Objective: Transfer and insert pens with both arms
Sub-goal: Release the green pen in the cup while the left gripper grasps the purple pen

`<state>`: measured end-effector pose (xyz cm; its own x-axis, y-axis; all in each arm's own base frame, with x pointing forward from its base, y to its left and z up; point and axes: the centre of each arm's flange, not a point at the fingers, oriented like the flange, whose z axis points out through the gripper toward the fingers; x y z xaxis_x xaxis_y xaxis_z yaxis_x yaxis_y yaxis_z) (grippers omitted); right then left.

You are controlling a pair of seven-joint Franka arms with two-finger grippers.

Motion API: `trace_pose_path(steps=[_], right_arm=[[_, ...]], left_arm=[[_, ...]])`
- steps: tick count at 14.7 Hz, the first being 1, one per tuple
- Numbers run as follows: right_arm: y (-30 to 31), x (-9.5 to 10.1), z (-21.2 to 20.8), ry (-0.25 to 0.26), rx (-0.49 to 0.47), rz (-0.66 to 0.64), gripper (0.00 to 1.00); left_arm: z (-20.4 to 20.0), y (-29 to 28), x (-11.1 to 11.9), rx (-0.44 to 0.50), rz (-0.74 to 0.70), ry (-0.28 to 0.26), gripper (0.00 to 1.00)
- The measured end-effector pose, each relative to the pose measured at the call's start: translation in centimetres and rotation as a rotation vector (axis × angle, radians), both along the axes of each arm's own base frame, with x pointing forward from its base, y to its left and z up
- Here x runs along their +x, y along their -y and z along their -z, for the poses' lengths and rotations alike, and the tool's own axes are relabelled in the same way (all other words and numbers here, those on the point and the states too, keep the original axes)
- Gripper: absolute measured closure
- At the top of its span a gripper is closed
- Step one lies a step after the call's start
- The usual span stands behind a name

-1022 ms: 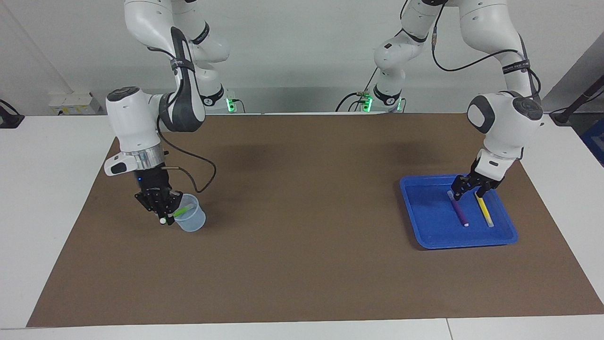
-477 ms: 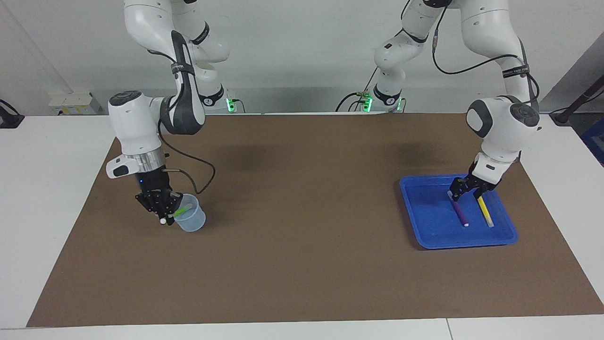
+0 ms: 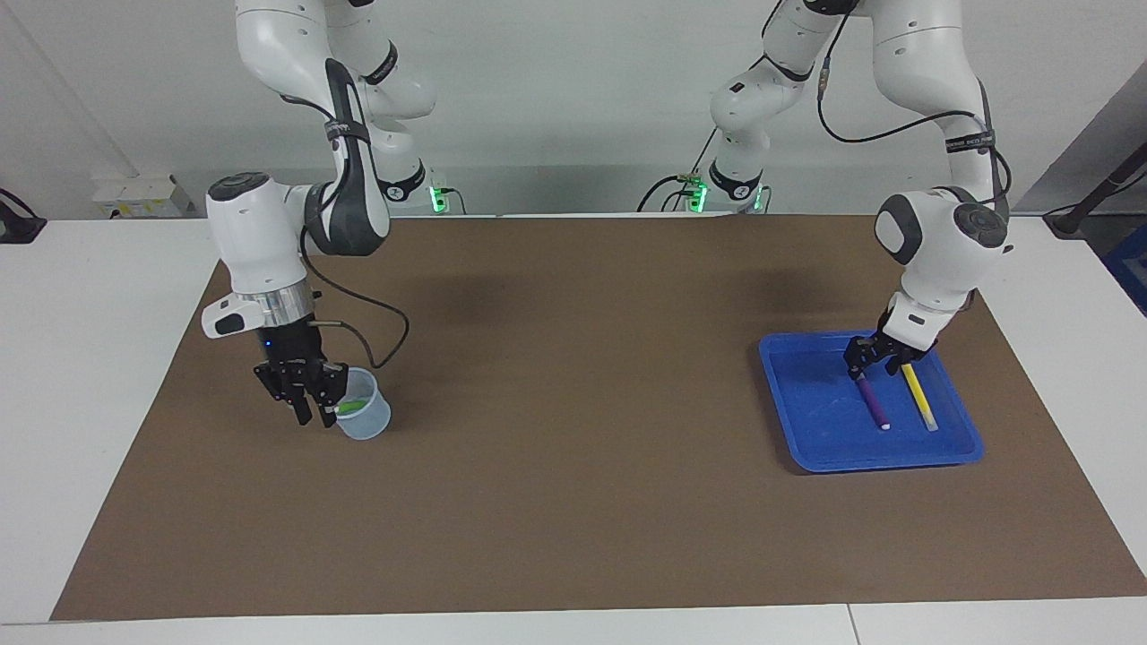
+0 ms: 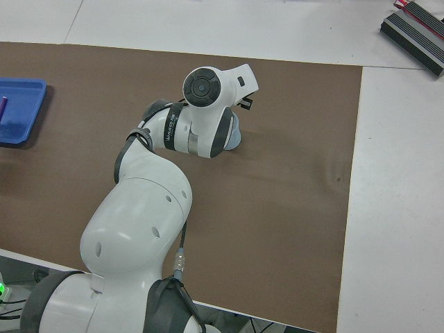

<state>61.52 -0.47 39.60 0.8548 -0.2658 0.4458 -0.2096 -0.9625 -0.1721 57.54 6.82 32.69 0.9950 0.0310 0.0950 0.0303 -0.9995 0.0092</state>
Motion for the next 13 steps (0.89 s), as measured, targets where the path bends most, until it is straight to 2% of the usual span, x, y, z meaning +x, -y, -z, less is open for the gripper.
trace_pose_path(steps=[3, 5, 10, 12, 13], right_arm=[[0.0, 0.1, -0.2, 0.006, 0.000, 0.000, 0.23], [0.0, 0.4, -1.0, 0.014, 0.001, 0.000, 0.01], [-0.5, 1.5, -6.7, -0.092, 0.020, -0.033, 0.00], [-1.1, 0.9, -8.8, -0.144, 0.006, -0.061, 0.00], [-1.6, 0.5, -9.7, -0.177, -0.003, -0.078, 0.00]], left_arm=[[0.5, 0.0, -0.3, -0.001, 0.000, -0.009, 0.31], [0.5, 0.0, -0.3, -0.001, 0.000, -0.008, 0.39], [1.4, -0.1, -0.2, -0.011, -0.002, 0.000, 0.40], [1.9, -0.1, -0.2, -0.017, -0.002, -0.003, 0.42], [2.0, -0.1, -0.2, -0.017, -0.002, -0.004, 0.49]])
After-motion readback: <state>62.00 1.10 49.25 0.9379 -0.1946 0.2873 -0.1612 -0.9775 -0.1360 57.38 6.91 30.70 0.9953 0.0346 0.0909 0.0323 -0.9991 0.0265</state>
